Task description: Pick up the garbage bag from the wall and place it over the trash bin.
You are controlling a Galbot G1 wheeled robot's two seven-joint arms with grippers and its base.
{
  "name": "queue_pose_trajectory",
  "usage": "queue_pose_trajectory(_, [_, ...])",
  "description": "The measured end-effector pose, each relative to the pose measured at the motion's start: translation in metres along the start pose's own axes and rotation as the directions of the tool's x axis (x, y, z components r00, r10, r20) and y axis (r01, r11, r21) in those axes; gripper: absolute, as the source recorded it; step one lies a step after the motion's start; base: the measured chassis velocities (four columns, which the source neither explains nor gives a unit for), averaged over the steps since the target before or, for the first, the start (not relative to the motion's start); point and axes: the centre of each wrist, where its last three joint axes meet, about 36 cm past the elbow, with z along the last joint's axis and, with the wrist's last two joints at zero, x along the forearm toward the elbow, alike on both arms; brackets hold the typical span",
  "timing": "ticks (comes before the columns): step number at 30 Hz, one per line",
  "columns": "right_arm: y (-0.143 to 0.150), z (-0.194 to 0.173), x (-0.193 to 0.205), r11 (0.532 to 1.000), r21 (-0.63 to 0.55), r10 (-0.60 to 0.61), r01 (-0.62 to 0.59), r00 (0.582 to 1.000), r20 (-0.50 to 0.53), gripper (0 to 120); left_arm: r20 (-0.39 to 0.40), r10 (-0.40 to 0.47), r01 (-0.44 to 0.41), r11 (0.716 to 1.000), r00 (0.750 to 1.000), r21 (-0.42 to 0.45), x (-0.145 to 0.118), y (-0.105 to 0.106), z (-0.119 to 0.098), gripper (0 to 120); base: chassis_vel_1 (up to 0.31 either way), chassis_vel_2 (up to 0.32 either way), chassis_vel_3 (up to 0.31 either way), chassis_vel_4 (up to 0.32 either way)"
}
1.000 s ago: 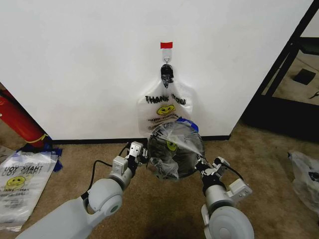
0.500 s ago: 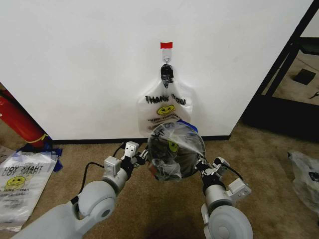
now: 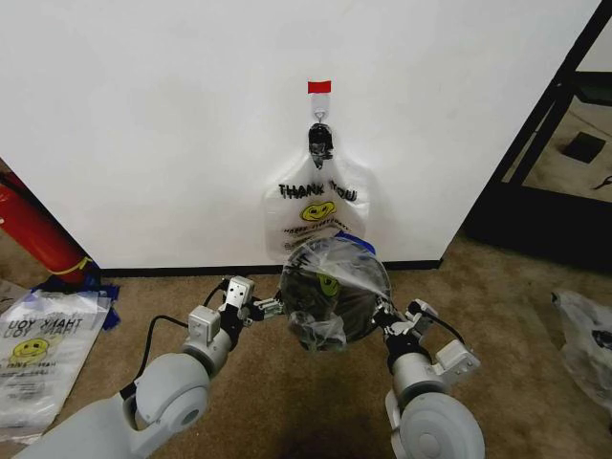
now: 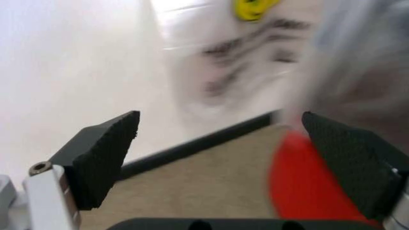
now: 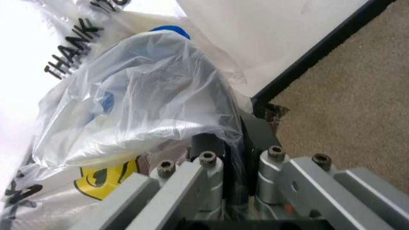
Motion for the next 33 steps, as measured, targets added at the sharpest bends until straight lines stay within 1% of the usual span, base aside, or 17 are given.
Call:
queue_pose_trajectory(3, [0.001, 0.001, -0.001, 1.000, -0.003, -0.003, 0.003, 1.000, -0.001, 2, 0.001, -0.064, 0.064, 0.997, 0.998, -0.050, -0.006, 0.006, 0.007, 100, 0.000, 0.000, 0.000, 0.000])
queue_pose_trajectory(10, [0.001, 0.001, -0.002, 1.000, -0.003, -0.003, 0.003, 1.000, -0.002, 2, 0.004, -0.131, 0.131, 0.989, 0.991, -0.069, -0.011, 0.023, 0.005, 100, 0.000, 0.000, 0.000, 0.000])
queue_pose_trajectory(12, [-0.002, 0.003, -0.004, 1.000, 0.006, 0.003, -0.003, 1.000, -0.006, 2, 0.011, -0.154, 0.154, 0.985, 0.988, -0.082, -0.008, 0.033, -0.005, 100, 0.000, 0.000, 0.000, 0.000])
queue_pose_trajectory(14, [-0.004, 0.005, -0.006, 1.000, 0.012, 0.008, -0.007, 1.000, -0.007, 2, 0.018, -0.158, 0.159, 0.984, 0.987, -0.084, -0.006, 0.037, -0.012, 100, 0.000, 0.000, 0.000, 0.000])
queue_pose_trajectory(17, [-0.007, 0.009, -0.010, 0.999, 0.032, 0.011, -0.011, 1.000, -0.006, 2, 0.037, -0.142, 0.144, 0.987, 0.989, -0.067, -0.001, 0.043, -0.033, 100, 0.000, 0.000, 0.000, 0.000])
queue_pose_trajectory(19, [-0.007, 0.011, -0.011, 0.999, 0.038, 0.011, -0.011, 1.000, -0.005, 2, 0.042, -0.132, 0.134, 0.989, 0.990, -0.058, 0.001, 0.043, -0.039, 100, 0.000, 0.000, 0.000, 0.000])
queue_pose_trajectory(20, [-0.008, 0.015, -0.012, 0.998, 0.056, 0.008, -0.008, 1.000, 0.002, 2, 0.050, -0.100, 0.102, 0.994, 0.994, -0.029, 0.003, 0.043, -0.053, 100, 0.000, 0.000, 0.000, 0.000])
queue_pose_trajectory(21, [-0.010, 0.019, -0.015, 0.996, 0.085, 0.002, -0.004, 1.000, 0.016, 2, 0.047, -0.040, 0.039, 0.999, 0.998, 0.017, 0.007, 0.041, -0.070, 100, 0.000, 0.000, 0.000, 0.000])
queue_pose_trajectory(23, [-0.015, 0.025, -0.018, 0.991, 0.132, -0.013, 0.006, 0.999, 0.051, 2, 0.036, 0.070, -0.073, 0.994, 0.997, 0.087, 0.011, 0.035, -0.088, 100, 0.000, 0.000, 0.000, 0.000])
queue_pose_trajectory(24, [-0.015, 0.025, -0.018, 0.991, 0.132, -0.013, 0.006, 0.999, 0.051, 2, 0.036, 0.070, -0.073, 0.994, 0.997, 0.087, 0.011, 0.035, -0.088, 100, 0.000, 0.000, 0.000, 0.000])
queue_pose_trajectory(26, [-0.022, 0.033, -0.022, 0.981, 0.193, -0.049, 0.029, 0.993, 0.103, 2, 0.027, 0.188, -0.189, 0.966, 0.982, 0.178, 0.009, 0.026, -0.111, 100, 0.000, 0.000, 0.000, 0.000])
queue_pose_trajectory(27, [-0.026, 0.036, -0.023, 0.975, 0.217, -0.068, 0.040, 0.990, 0.123, 2, 0.024, 0.222, -0.222, 0.952, 0.975, 0.212, 0.006, 0.024, -0.119, 100, 0.000, 0.000, 0.000, 0.000])
queue_pose_trajectory(28, [-0.029, 0.038, -0.025, 0.969, 0.242, -0.089, 0.052, 0.985, 0.145, 2, 0.025, 0.248, -0.246, 0.939, 0.968, 0.239, 0.002, 0.021, -0.128, 100, 0.000, 0.000, 0.000, 0.000])
queue_pose_trajectory(29, [-0.035, 0.043, -0.027, 0.953, 0.292, -0.136, 0.079, 0.974, 0.179, 2, 0.025, 0.282, -0.277, 0.919, 0.959, 0.280, -0.007, 0.020, -0.143, 100, 0.000, 0.000, 0.000, 0.000])
queue_pose_trajectory(30, [-0.035, 0.043, -0.027, 0.953, 0.292, -0.136, 0.079, 0.974, 0.179, 2, 0.025, 0.282, -0.277, 0.919, 0.959, 0.280, -0.007, 0.020, -0.143, 100, 0.000, 0.000, 0.000, 0.000])
queue_pose_trajectory(32, [-0.041, 0.047, -0.029, 0.936, 0.336, -0.181, 0.105, 0.962, 0.203, 2, 0.014, 0.316, -0.305, 0.900, 0.949, 0.310, -0.015, 0.017, -0.155, 100, 0.000, 0.000, 0.000, 0.000])
queue_pose_trajectory(33, [-0.048, 0.052, -0.033, 0.908, 0.397, -0.244, 0.136, 0.941, 0.235, 2, -0.002, 0.359, -0.337, 0.878, 0.933, 0.339, -0.027, 0.015, -0.168, 100, 0.000, 0.000, 0.000, 0.000])
